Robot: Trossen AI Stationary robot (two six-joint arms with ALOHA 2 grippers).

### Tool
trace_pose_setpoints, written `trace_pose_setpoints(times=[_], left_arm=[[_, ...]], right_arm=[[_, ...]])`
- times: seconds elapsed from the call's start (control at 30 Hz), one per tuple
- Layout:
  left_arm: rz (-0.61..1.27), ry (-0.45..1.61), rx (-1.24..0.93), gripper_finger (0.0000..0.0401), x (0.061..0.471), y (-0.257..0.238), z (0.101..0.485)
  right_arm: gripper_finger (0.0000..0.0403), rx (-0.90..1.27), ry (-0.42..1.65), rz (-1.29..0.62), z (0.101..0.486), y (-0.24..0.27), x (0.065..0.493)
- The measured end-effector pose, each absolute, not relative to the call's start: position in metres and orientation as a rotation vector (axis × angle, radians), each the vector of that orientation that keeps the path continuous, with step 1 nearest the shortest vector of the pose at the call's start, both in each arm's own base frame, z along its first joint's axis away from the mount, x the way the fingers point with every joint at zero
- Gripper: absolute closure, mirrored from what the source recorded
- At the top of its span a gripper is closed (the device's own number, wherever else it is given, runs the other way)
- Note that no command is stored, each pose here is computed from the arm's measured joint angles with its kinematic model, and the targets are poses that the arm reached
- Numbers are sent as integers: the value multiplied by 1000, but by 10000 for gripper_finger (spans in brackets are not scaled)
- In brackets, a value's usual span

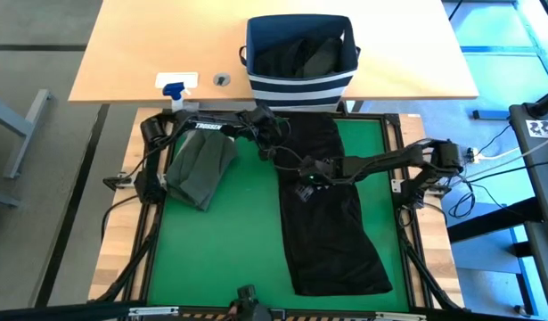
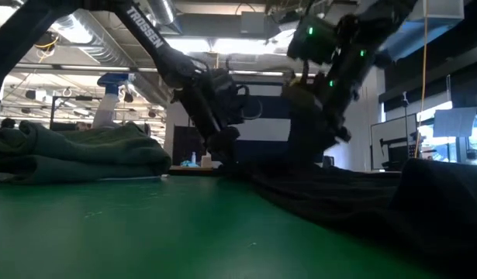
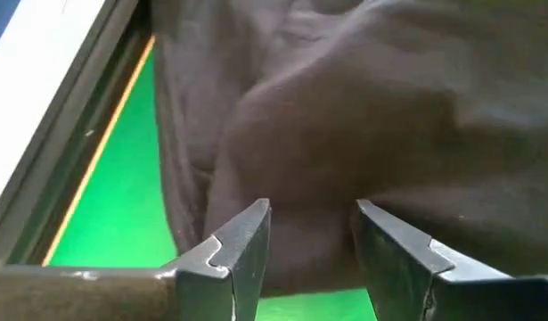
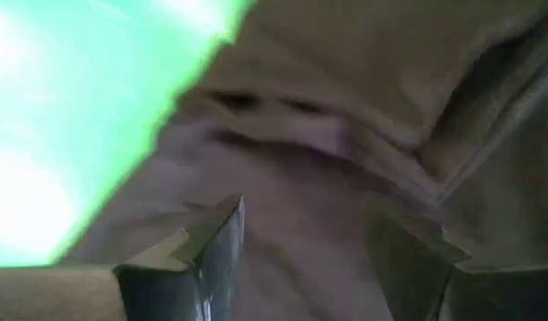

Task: Fold Laundry from Bin
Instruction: Fold the black shirt

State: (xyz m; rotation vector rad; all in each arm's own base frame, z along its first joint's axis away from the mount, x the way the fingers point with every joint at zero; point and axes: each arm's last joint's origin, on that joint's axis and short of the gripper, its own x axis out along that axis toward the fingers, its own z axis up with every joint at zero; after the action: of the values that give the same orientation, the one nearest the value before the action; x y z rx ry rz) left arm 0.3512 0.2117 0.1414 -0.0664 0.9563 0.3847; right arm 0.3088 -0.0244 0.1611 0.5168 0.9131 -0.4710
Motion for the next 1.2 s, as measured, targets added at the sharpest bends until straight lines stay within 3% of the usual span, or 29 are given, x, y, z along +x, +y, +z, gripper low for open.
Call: trace_pose_setpoints(times=[0.23,0.6,0.87,1.03,1.2], left_arm=[[457,973,-43,245,343,229,140],[544,969,-32,245,325,273,169],[358,902,-48,245,320,245,237],[264,821,-6,245,318,208,281],[146,757,-21,245,330,154,305]], right_arm=[[181,514,997,-499,129,-29,315],[181,543,918,-527,133,-44,329],[181,453,909,-375,196,-46,331],[181,404,928,-201,243,-16,310],[181,343,987,-53,264,31,282]])
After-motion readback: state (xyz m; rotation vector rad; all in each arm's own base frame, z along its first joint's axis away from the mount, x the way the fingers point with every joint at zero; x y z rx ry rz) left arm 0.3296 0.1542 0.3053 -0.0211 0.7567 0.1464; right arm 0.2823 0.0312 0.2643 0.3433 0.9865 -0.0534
